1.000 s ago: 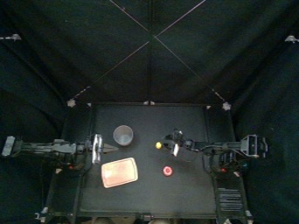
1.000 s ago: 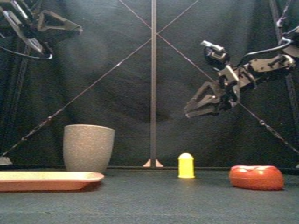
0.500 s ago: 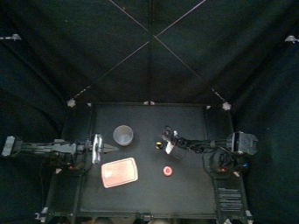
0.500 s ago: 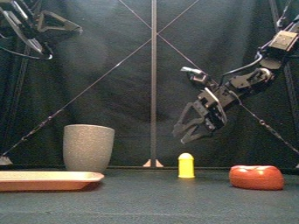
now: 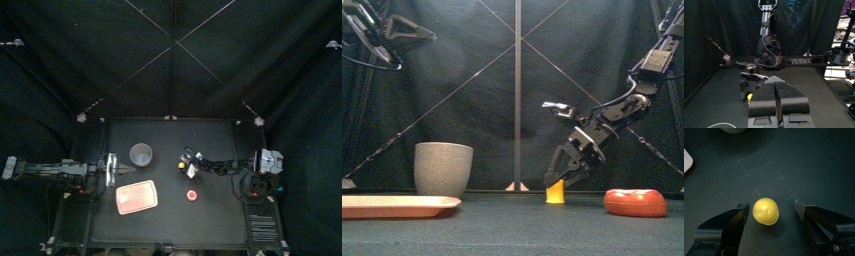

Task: Pick the yellow can then place it in the grey bowl
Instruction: Pick the yellow can

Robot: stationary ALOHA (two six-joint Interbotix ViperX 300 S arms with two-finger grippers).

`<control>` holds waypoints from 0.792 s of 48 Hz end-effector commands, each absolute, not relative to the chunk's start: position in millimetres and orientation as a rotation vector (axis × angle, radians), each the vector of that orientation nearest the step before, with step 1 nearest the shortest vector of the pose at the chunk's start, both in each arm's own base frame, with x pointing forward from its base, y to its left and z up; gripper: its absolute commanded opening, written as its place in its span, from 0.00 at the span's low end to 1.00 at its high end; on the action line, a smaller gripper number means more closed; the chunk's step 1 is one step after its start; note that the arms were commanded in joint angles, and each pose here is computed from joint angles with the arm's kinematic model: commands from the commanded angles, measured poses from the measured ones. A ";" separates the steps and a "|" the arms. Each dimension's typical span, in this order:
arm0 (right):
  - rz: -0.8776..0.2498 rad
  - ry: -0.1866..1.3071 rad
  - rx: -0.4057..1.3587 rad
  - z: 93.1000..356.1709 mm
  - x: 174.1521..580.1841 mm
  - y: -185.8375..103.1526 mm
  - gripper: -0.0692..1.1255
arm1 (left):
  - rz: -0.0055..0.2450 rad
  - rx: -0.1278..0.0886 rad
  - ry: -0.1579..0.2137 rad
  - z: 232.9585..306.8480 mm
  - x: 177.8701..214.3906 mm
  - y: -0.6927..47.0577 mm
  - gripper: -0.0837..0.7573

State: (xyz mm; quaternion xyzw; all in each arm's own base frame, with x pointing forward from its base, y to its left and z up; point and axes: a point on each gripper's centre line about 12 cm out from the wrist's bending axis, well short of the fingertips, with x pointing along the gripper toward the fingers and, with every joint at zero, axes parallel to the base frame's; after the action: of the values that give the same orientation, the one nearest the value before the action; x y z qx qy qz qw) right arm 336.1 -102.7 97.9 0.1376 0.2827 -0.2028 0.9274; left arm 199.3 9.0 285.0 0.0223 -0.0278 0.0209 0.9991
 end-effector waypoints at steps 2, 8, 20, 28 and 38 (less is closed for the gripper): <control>-0.408 0.549 0.284 107.4 341.9 -101.5 0.93 | 0.047 0.044 -0.069 289.0 200.5 10.0 0.06; -0.405 0.555 0.283 105.6 342.0 -100.4 0.90 | 0.048 0.044 -0.068 288.3 200.4 10.3 0.06; -0.417 0.584 0.298 93.2 346.8 -102.2 0.83 | 0.048 0.044 -0.068 288.3 200.4 10.3 0.06; -0.414 0.597 0.302 92.0 350.3 -102.0 0.74 | 0.048 0.044 -0.068 288.3 200.4 10.3 0.06; -0.409 0.603 0.305 94.6 350.2 -100.9 0.65 | 0.048 0.044 -0.066 287.4 200.0 10.3 0.06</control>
State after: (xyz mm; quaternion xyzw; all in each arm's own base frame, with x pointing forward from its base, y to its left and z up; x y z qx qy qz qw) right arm 346.2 -100.4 81.8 0.1481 0.3114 -0.2008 0.9169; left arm 198.7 10.0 281.3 0.0207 -0.0232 0.0232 0.9992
